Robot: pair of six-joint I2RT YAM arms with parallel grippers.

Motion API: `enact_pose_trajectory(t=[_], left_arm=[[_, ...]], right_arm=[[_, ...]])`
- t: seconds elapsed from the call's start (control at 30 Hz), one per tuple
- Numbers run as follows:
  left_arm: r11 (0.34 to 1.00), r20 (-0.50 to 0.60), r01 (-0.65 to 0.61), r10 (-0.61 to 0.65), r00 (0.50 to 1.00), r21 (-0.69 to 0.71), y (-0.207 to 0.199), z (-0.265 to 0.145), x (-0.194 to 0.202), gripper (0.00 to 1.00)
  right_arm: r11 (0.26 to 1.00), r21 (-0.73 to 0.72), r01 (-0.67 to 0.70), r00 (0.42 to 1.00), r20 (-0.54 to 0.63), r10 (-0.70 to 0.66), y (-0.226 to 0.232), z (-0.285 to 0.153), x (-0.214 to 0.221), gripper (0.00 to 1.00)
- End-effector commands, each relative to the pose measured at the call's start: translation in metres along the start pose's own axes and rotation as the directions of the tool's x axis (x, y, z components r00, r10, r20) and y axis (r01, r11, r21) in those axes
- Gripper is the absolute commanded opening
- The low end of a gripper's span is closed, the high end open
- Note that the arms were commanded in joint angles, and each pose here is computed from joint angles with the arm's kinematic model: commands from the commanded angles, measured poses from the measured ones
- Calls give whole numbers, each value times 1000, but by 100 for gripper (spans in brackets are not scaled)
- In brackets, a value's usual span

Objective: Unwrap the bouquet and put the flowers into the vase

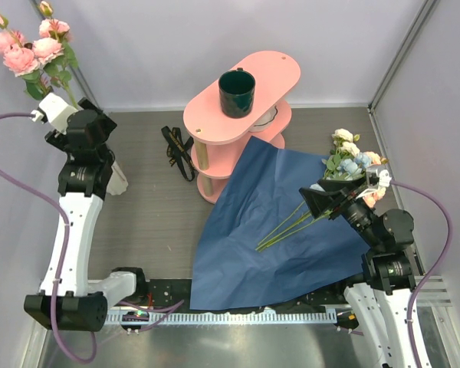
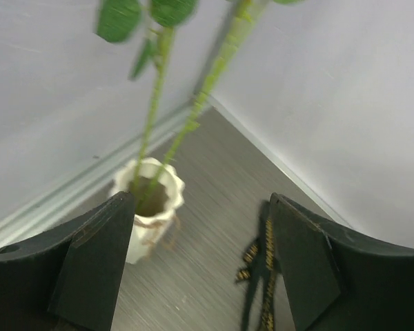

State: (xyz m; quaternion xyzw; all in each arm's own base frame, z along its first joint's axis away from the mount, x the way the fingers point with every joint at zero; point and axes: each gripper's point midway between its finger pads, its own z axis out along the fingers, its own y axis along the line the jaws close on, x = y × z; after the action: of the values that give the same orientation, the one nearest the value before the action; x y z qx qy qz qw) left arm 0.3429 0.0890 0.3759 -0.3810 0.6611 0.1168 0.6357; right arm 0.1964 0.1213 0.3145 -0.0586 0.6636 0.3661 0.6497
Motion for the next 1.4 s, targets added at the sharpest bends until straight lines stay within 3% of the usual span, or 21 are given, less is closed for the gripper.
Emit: enact_pose_trajectory(t=[0.0,0.03,0.07,0.1,0.13,0.17,0.27,0.33,0.37,0.43,0.47,0.53,0.57,0.63,0.67,0.77,0.93,1.1,1.37], left_arm=[[936,-106,107,-75,992,335,-49,-36,4,82],[905,-116,129,-89,989,406,-56,-48,2,82],[807,-148,162,-94,985,567,-83,-71,-2,82],[754,-161,174,-92,983,633,-92,-82,-1,82],[676,-162,187,-101,982,713,-102,-102,-10,82],[555,-161,195,-112,981,809,-119,-126,-22,82],[345,-146,164,-77,986,924,-140,-173,-38,82],[222,-151,161,-58,987,962,-154,-204,-50,82],[118,-178,179,-13,984,977,-165,-228,-48,82],[16,-194,194,31,980,981,-176,-252,-45,82],[-75,-199,203,57,978,976,-183,-279,-46,82],[-144,-215,232,129,968,962,-197,-300,-27,82],[-223,-225,260,169,960,940,-201,-329,-21,82],[-279,-214,283,252,944,918,-209,-351,5,82],[-348,-203,302,294,934,887,-206,-381,13,82],[-424,-100,277,393,914,863,-202,-418,54,82],[-442,-45,288,485,874,850,-181,-446,112,81],[-420,9,262,542,840,869,-169,-458,144,82],[-504,181,175,579,795,846,-141,-506,182,81]], right_arm=[[1000,7,5,1000,5,-5,-2,5,-5,84],[1000,17,2,1000,-1,-2,-3,5,-5,84],[1000,28,-7,1000,-15,8,-6,7,-3,84],[999,49,-15,1000,-19,16,-9,7,-4,84],[998,63,-23,999,-25,24,-11,8,-4,83],[996,86,-34,999,-37,37,-15,9,-2,83],[976,200,-86,993,-68,101,-35,11,5,83],[936,320,-147,980,-82,182,-58,11,18,83],[913,370,-174,969,-99,224,-66,9,29,83],[850,485,-205,951,-106,290,-90,7,47,82],[820,521,-238,936,-102,336,-96,6,55,82],[755,599,-266,903,-118,412,-112,2,81,81],[713,638,-292,883,-106,457,-120,-1,94,80],[661,682,-312,854,-104,510,-128,-3,111,79],[629,705,-328,841,-85,534,-132,-5,117,77],[549,767,-331,825,-47,563,-147,-17,136,72],[400,833,-383,826,115,552,-169,-36,141,55],[293,862,-413,839,235,490,-187,-54,138,52],[228,889,-398,853,266,449,-205,-64,151,33]])
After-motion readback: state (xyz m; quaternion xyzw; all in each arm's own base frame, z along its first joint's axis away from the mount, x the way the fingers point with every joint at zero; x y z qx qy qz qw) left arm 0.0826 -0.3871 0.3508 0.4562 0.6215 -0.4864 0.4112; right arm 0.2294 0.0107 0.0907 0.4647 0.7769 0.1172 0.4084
